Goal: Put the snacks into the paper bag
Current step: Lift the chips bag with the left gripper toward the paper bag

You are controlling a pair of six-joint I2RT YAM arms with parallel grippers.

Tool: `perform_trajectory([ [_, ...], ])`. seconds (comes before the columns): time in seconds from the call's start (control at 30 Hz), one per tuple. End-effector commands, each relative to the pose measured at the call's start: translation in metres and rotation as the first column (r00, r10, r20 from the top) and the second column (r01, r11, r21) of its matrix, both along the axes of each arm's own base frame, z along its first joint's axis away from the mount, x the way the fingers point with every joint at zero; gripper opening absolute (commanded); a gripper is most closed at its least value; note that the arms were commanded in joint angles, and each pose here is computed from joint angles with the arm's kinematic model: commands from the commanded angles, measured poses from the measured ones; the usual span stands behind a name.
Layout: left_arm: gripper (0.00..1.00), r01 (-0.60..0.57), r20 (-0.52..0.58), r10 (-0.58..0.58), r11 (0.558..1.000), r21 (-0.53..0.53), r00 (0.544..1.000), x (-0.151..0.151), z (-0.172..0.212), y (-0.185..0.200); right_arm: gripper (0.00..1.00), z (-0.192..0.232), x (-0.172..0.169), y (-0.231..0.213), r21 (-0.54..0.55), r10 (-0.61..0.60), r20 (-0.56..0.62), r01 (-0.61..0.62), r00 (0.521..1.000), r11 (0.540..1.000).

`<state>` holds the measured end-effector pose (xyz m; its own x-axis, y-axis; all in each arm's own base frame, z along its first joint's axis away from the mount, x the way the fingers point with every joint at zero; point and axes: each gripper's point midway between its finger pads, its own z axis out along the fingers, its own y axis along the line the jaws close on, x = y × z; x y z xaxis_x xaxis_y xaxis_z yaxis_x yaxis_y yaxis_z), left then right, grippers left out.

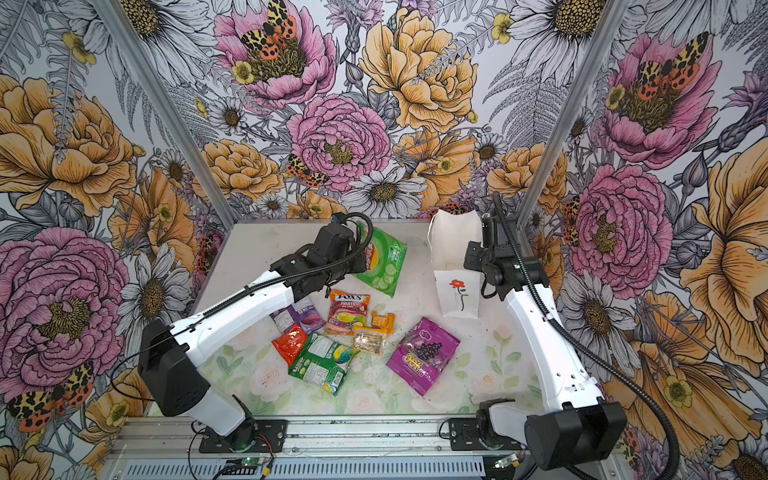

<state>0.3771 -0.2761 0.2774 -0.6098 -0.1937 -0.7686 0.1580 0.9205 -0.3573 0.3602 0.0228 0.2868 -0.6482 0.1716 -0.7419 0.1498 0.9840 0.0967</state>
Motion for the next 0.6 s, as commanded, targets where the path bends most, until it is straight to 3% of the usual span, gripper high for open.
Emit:
perform_trajectory([
  [0.0,0.0,-0.066,0.066,0.069,0.996,-0.058,0.995,0.0,0.031,0.03,0.0,0.007,0.019,0.021,-0.015,0.069,0.018,-0.069,0.997,0.998],
  [0.33,0.0,-0.149,0.069,0.157,0.983,-0.108,0.985,-0.02,0.088,0.094,0.0,-0.015,0.06,0.085,-0.037,0.196,-0.045,-0.198,0.98,0.98],
  [0.57,0.0,-0.133,0.112,0.163,0.962,-0.24,0.98,-0.036,0.15,0.117,0.0,-0.016,0.072,0.128,-0.036,0.279,-0.048,-0.281,0.959,0.959],
])
